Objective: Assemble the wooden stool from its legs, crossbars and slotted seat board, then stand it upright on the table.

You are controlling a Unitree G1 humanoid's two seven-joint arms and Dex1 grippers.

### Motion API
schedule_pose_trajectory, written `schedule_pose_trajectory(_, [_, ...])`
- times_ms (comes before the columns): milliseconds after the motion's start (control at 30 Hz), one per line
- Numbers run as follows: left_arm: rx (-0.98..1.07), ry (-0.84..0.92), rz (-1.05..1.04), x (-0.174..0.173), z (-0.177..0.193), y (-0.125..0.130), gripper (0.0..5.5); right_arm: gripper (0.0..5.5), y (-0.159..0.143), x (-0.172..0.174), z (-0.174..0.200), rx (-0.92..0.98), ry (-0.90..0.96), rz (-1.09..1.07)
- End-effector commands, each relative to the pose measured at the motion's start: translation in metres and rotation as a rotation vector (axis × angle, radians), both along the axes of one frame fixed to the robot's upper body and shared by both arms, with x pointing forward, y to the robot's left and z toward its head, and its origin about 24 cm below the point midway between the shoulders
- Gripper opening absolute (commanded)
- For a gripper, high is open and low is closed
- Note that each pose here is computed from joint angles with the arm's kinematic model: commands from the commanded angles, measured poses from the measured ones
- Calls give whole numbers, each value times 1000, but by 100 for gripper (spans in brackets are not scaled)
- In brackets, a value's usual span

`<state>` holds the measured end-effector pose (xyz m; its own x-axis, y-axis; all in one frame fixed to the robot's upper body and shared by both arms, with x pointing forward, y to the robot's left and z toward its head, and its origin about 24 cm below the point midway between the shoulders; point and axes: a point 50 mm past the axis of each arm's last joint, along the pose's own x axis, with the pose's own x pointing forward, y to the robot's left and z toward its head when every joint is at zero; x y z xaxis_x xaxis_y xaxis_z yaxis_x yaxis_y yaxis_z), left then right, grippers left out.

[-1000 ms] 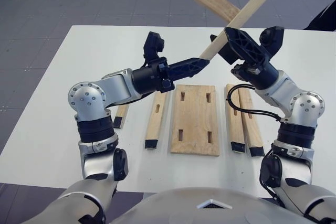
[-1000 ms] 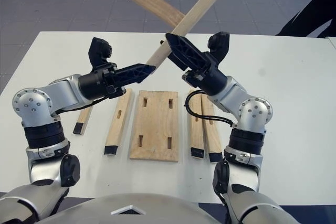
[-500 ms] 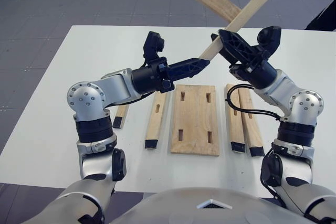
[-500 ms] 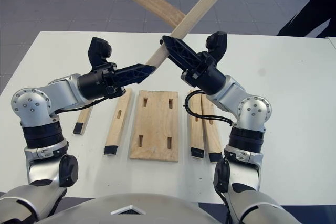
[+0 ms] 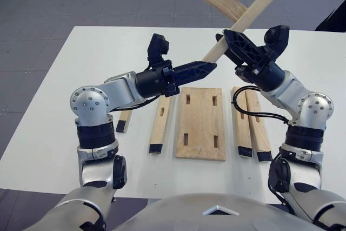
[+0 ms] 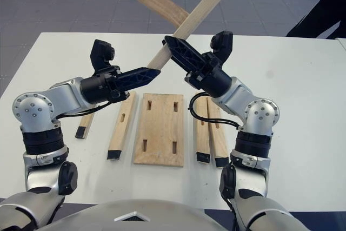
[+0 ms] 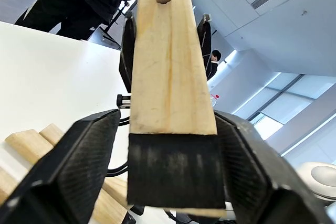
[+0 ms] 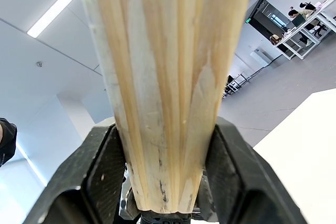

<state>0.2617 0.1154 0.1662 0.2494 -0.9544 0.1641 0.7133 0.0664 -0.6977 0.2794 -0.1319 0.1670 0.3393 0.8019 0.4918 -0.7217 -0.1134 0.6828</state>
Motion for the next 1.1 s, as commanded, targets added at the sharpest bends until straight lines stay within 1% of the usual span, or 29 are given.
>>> schedule_pose_trajectory(33, [29,1,3,-1,-2,7,370,207,0,0,8,6,-38,5])
schedule_pose_trajectory(167, [52,1,46,1,-1,25,377,207,-5,1,6,-16,-36,-13])
schedule_pose_trajectory(267, [52,-46,47,-2,11,35,377,207,-12,3,4,-41,-30,-40])
schedule_pose_trajectory(400, [85,-102,87,-4,20,48,377,207,-23,6,-8,-167,-17,-70])
schedule_pose_trajectory(467, [180,-117,99,-6,13,51,377,207,-29,6,-12,-241,-48,-92])
schedule_pose_trajectory(533, [367,-174,74,-11,-3,48,377,207,-32,8,-17,-314,-107,-91])
schedule_pose_trajectory(600, [506,-230,25,-17,-19,44,377,207,-31,11,-24,-381,-168,-68])
schedule_pose_trajectory(700, [631,-310,-56,-24,-35,36,377,207,-25,15,-42,-491,-260,-17])
schedule_pose_trajectory(767, [687,-368,-92,-23,-41,33,377,207,-26,16,-51,-553,-315,-4])
schedule_pose_trajectory(900, [773,-473,-122,-16,-40,35,377,207,-28,22,-51,-593,-413,-13])
schedule_pose_trajectory(1000, [822,-513,-175,-21,-45,37,377,207,-31,23,-51,-619,-456,6])
schedule_pose_trajectory(1100, [850,-528,-234,-30,-53,31,377,207,-35,24,-51,-645,-466,21])
